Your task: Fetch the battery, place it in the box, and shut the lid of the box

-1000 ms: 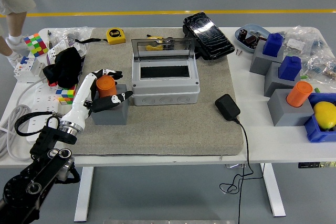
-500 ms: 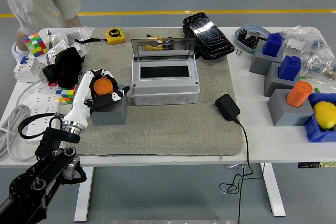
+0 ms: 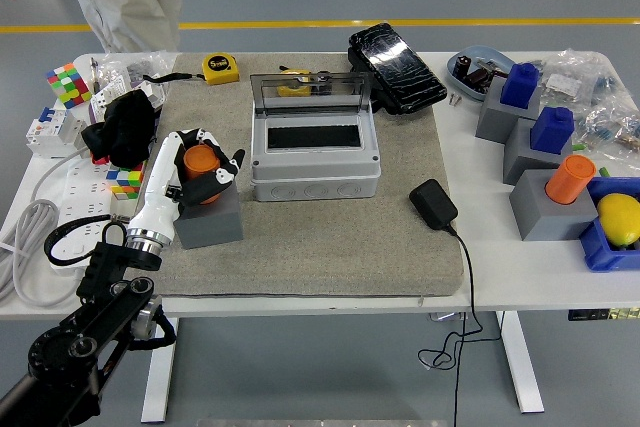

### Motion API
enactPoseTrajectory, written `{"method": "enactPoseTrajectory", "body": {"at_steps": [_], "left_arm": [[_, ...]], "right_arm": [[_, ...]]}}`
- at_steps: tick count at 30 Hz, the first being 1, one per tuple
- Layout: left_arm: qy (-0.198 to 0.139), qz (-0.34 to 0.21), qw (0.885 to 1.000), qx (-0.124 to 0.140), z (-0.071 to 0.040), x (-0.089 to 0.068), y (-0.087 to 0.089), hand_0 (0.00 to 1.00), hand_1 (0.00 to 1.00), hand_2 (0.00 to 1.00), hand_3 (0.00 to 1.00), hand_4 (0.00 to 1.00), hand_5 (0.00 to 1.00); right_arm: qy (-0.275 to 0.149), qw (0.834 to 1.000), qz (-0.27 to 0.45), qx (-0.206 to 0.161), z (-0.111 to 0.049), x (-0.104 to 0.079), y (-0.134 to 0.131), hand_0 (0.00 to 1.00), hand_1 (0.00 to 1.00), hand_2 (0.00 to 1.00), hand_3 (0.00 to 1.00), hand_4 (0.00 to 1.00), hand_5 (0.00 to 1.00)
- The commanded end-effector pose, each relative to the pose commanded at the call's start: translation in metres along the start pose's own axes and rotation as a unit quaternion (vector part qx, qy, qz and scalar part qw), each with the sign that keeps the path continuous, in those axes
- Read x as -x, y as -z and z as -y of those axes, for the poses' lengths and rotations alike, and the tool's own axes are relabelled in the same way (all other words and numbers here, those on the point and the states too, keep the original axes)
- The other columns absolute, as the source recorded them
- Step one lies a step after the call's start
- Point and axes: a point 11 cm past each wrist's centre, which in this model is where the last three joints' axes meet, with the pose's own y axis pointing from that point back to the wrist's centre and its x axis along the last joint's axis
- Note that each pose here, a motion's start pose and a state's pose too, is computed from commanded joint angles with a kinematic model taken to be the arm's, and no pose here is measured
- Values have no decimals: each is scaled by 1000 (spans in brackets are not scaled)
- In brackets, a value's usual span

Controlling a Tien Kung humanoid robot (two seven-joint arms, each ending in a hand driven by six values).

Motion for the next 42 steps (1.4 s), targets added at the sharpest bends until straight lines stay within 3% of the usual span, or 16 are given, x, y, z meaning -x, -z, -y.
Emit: {"method": "enactPoseTrajectory", "body": {"at_steps": [7,9,13,14,15,20,21,26,27,28,32,33,37,38,39,42], "left_arm": [[28,37,999,28,10,4,-32,99,82,147,209,363,2],[48,60,996,40,16,9,-47,99,85,148,210,416,2],[100,130,985,58,29,29,-70,99,85,148,210,416,2],[116,152,980,60,33,36,-75,99,85,148,210,416,2],[128,173,975,61,36,43,-78,106,95,156,213,511,2],[177,270,944,65,51,77,-86,106,95,156,213,511,2],[183,285,938,67,54,83,-88,126,98,161,215,605,2],[199,350,911,86,66,105,-100,126,98,161,215,605,2],[200,359,907,89,68,109,-102,130,104,166,218,771,2],[203,372,901,91,72,114,-104,130,104,166,218,771,2],[208,400,887,95,80,127,-109,130,104,166,218,771,2],[210,408,883,94,82,131,-109,144,112,174,229,874,2],[222,435,867,97,88,146,-107,144,112,174,229,874,2],[224,442,863,97,89,148,-106,144,112,174,229,874,2],[224,454,857,96,92,147,-104,164,123,179,253,945,2],[221,482,842,97,98,144,-101,164,123,179,253,945,2]], "right_arm": [[0,1000,1,0,0,1,0,546,601,592,546,925,494],[0,1000,1,0,0,0,0,546,601,592,545,925,493],[0,1000,1,0,0,1,0,546,601,592,545,925,493],[0,1000,1,0,0,1,0,546,601,592,545,925,493],[0,1000,1,0,0,1,0,546,601,592,545,924,492],[1,1000,2,-1,0,1,1,546,601,592,545,924,492],[1,1000,2,-1,0,1,1,546,601,591,545,924,492],[-1,1000,2,2,0,0,-1,546,601,591,545,924,492],[-1,1000,2,2,0,0,-2,546,601,592,545,924,491],[-1,1000,2,3,0,0,-2,546,601,592,545,924,491],[-1,1000,1,3,0,0,-3,546,601,592,545,924,491],[0,1000,0,3,0,1,-3,546,601,593,545,924,490],[2,1000,-1,3,0,3,-2,546,601,593,545,924,490],[2,1000,-1,3,0,3,-2,546,601,593,545,924,490],[2,1000,-2,3,0,3,-3,546,601,593,545,924,489],[2,1000,-3,3,0,3,-2,546,601,593,545,924,489]]}}
